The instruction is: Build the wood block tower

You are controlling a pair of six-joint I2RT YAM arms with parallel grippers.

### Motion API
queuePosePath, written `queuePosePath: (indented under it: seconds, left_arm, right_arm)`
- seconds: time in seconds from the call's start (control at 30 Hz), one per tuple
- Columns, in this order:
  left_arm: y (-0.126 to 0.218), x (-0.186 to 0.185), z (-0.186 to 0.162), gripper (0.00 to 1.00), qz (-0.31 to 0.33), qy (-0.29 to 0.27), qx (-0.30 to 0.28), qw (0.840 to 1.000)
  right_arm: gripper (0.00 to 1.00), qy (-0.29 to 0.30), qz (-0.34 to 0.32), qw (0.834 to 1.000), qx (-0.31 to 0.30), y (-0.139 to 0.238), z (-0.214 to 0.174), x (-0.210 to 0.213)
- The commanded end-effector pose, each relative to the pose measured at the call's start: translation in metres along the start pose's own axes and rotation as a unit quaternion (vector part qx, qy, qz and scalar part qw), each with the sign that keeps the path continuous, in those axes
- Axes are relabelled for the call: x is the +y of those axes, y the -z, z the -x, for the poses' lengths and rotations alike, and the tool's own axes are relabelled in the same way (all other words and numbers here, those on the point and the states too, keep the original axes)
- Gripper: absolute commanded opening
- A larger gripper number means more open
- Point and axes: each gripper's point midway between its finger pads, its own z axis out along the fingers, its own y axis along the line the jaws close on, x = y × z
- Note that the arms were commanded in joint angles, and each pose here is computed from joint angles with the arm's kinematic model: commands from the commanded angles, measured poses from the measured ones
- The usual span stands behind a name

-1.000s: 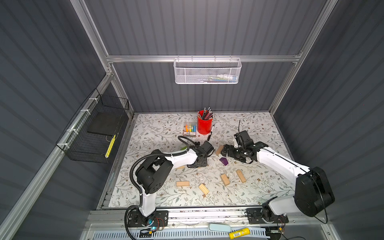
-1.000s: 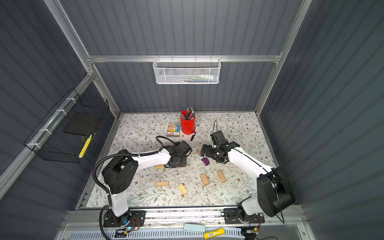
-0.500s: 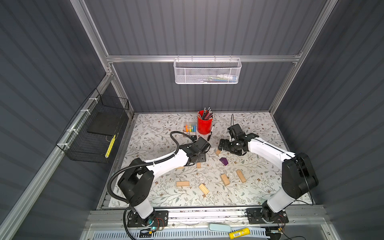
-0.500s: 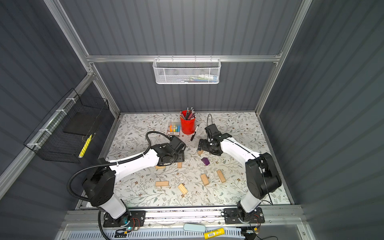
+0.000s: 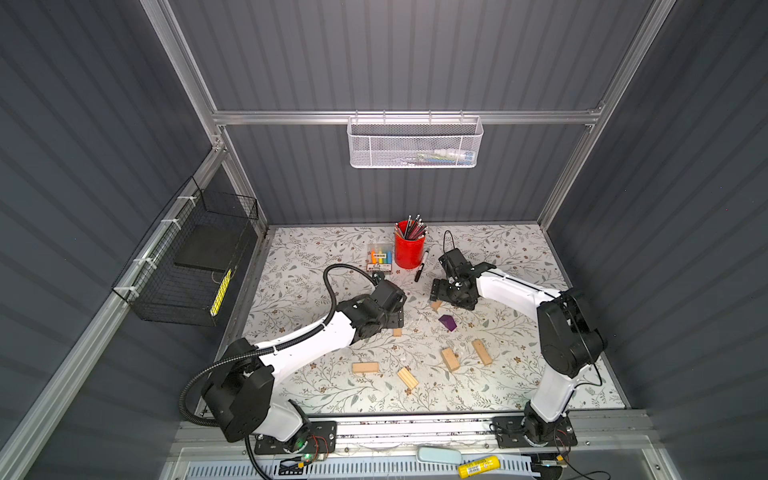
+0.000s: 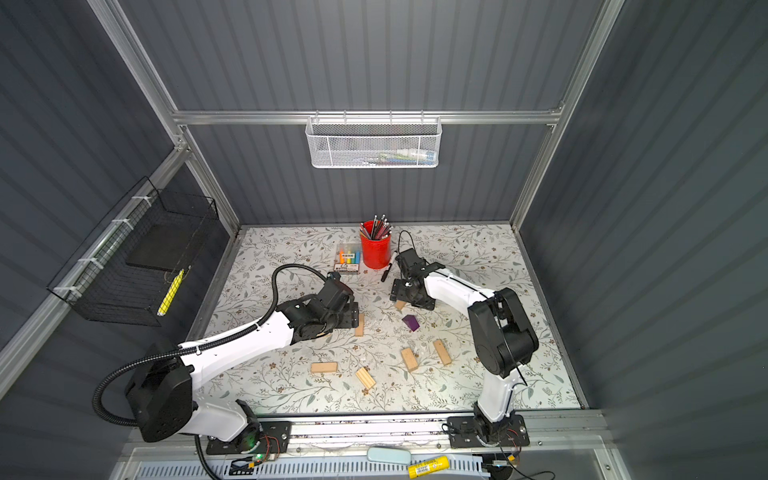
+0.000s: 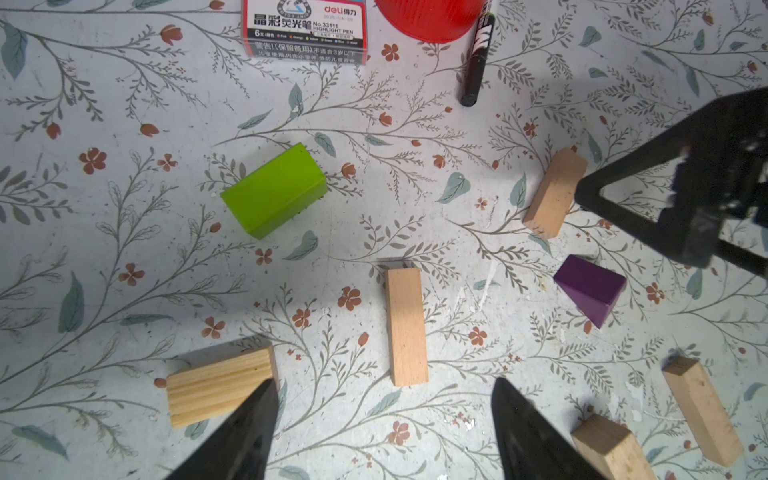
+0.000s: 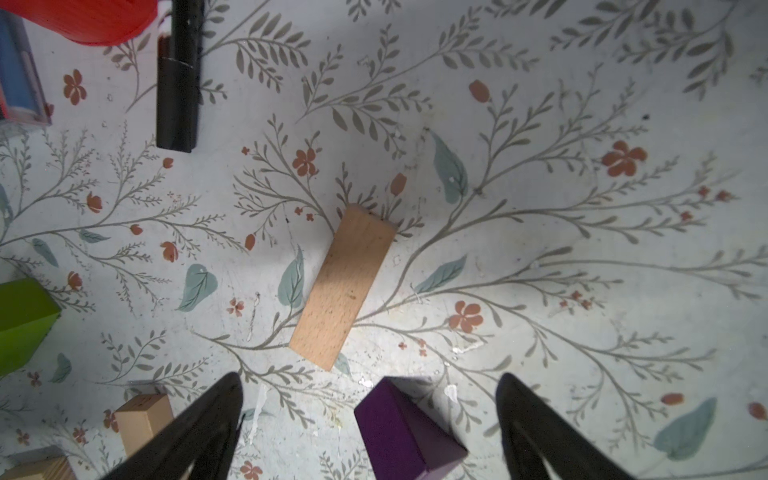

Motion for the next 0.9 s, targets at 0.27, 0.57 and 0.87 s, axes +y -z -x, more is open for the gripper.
queuePosePath:
  seconds: [0.27,0.57,0.87]
  left_arm:
    - [0.002,0.009,0.001,0.85,0.011,0.000,-0.012,1.000]
    - [0.007,0.014,0.001,0.88,0.016,0.009,-0.018,1.000]
    - [0.007,0.014,0.003,0.89,0.018,0.011,-0.020,1.000]
  right_arm:
    - [0.73,-0.003,-0.028,1.000,-0.002,-0.022,0.009,0.012]
    - [0.58,0.012,-0.044,0.999,0.013,-0.040,0.001,0.009]
    - [0.39,0.029,-0.040,0.999,0.023,-0.048,-0.003,0.012]
